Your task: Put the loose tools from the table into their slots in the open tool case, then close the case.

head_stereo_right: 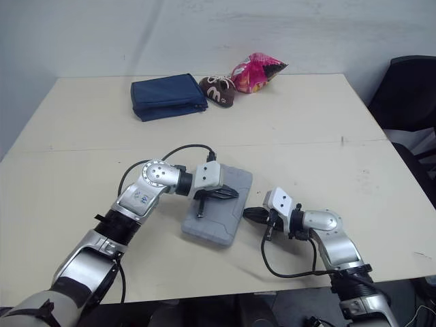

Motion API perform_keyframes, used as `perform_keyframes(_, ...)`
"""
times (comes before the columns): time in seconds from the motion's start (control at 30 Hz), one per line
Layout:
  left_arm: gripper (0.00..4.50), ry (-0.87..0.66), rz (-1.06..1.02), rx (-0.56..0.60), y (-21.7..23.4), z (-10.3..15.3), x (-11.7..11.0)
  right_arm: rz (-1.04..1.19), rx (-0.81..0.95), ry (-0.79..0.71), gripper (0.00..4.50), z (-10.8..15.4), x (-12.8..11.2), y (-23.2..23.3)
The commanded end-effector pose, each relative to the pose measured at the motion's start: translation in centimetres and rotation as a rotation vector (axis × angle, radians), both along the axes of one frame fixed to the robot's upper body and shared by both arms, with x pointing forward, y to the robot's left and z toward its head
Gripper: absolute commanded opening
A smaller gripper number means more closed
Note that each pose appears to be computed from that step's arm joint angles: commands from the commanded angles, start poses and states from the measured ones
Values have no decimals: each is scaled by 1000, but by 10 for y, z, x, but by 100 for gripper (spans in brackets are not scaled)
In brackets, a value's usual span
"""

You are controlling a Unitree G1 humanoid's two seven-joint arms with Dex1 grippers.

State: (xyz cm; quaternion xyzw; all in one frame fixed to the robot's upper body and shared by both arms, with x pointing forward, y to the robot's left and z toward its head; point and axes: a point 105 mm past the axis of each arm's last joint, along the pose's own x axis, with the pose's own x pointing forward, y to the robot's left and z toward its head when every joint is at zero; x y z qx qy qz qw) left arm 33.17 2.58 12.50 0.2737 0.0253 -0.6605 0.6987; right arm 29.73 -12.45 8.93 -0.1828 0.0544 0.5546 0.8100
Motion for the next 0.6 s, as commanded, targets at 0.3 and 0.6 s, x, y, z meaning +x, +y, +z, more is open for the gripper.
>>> perform_keyframes(0.3, 27, -34, 57, -268, 94, 49, -12, 10, -109, -100, 0, 58, -45, -61)
perform_keyframes(0.6, 406, -1, 633, -115, 248, 27, -45, -169, -187, -205, 350, 97, -65, -128)
